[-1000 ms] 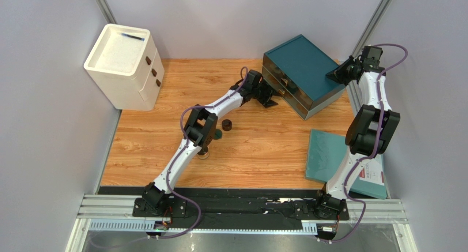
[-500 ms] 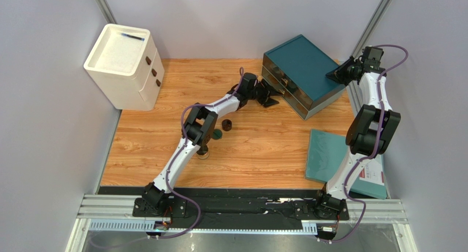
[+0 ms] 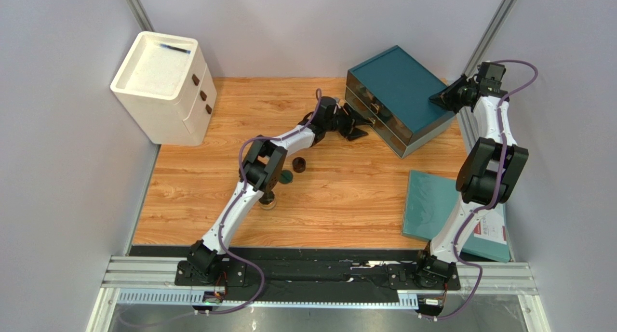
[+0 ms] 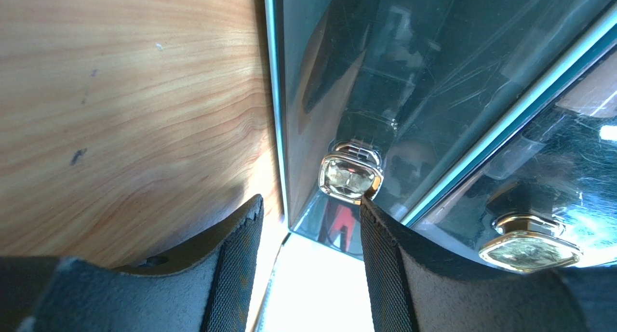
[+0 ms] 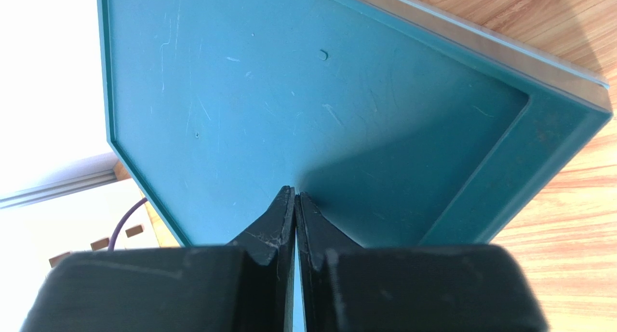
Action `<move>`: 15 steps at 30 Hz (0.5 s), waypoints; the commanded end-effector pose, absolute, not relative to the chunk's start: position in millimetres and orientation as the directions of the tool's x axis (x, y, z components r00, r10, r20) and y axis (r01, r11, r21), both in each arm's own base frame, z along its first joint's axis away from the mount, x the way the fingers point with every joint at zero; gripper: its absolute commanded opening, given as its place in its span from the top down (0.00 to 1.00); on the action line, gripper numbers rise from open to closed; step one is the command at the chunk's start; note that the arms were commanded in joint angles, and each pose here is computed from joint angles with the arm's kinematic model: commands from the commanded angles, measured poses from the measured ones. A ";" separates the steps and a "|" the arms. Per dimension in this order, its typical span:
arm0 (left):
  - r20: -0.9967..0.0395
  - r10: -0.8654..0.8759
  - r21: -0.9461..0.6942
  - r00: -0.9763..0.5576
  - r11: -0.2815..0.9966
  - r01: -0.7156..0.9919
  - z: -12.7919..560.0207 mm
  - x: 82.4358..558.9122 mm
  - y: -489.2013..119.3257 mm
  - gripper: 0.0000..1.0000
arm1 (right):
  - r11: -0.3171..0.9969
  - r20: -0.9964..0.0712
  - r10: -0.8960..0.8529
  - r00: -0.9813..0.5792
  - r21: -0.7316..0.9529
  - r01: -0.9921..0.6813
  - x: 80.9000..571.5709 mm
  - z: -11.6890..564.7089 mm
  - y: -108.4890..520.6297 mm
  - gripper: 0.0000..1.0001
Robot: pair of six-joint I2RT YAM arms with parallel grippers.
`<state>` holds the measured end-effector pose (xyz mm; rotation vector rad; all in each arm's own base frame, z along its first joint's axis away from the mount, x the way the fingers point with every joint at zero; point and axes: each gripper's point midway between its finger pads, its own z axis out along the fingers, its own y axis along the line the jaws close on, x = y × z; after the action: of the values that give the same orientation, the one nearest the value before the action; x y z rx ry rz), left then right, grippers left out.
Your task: Organize the makeup
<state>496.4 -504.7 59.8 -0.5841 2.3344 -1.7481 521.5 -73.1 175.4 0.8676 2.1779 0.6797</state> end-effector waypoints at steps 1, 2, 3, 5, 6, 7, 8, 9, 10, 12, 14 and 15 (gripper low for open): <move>0.013 -0.398 -0.998 -0.917 0.052 -0.037 155.3 497.3 -522.9 0.41 | 0.626 -0.159 0.750 -0.642 0.484 0.612 467.0 64.3 -66.9 0.92; 0.009 -0.399 -0.998 -0.917 0.047 -0.030 157.9 497.8 -523.0 0.41 | 0.622 -0.155 0.753 -0.640 0.486 0.614 467.0 64.3 -67.1 0.92; 0.016 -0.397 -0.997 -0.918 0.058 -0.043 154.5 497.5 -523.3 0.41 | 0.623 -0.157 0.752 -0.640 0.486 0.613 467.3 64.4 -67.2 0.92; 0.008 -0.393 -0.998 -0.919 0.058 -0.033 156.1 498.1 -525.4 0.41 | 0.620 -0.153 0.754 -0.639 0.487 0.615 467.3 63.9 -66.9 0.92; 0.012 -0.395 -0.998 -0.919 0.054 -0.037 156.9 498.8 -525.6 0.41 | 0.623 -0.155 0.752 -0.641 0.488 0.612 467.8 64.3 -66.3 0.92; 0.013 -0.404 -0.999 -0.915 0.038 -0.031 157.2 500.4 -525.3 0.40 | 0.622 -0.155 0.753 -0.640 0.488 0.613 467.7 64.3 -67.0 0.92; 0.045 -0.404 -0.999 -0.913 0.008 -0.052 157.1 501.6 -525.1 0.40 | 0.621 -0.153 0.753 -0.640 0.488 0.613 467.4 64.3 -66.7 0.92; 0.034 -0.400 -0.999 -0.916 -0.028 -0.025 165.7 500.9 -526.2 0.40 | 0.623 -0.155 0.752 -0.641 0.487 0.613 467.3 64.2 -67.0 0.92; 0.034 -0.390 -0.999 -0.920 -0.044 -0.019 168.0 499.8 -525.9 0.41 | 0.622 -0.153 0.752 -0.642 0.487 0.613 467.0 63.8 -66.6 0.92; 0.017 -0.369 -1.000 -0.929 -0.029 -0.007 166.0 496.5 -527.2 0.41 | 0.622 -0.151 0.751 -0.642 0.489 0.612 467.4 63.4 -65.7 0.92; 0.017 -0.364 -1.000 -0.931 -0.013 -0.013 163.0 494.4 -526.6 0.40 | 0.617 -0.145 0.754 -0.641 0.490 0.616 467.3 62.0 -65.0 0.92; 0.016 -0.365 -1.000 -0.931 -0.014 -0.012 161.0 494.1 -526.2 0.39 | 0.616 -0.141 0.754 -0.642 0.491 0.616 466.9 61.1 -64.4 0.92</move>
<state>499.0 -509.5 74.5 -0.5752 2.2568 -1.8448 524.6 -71.4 174.9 0.8638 2.1696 0.7021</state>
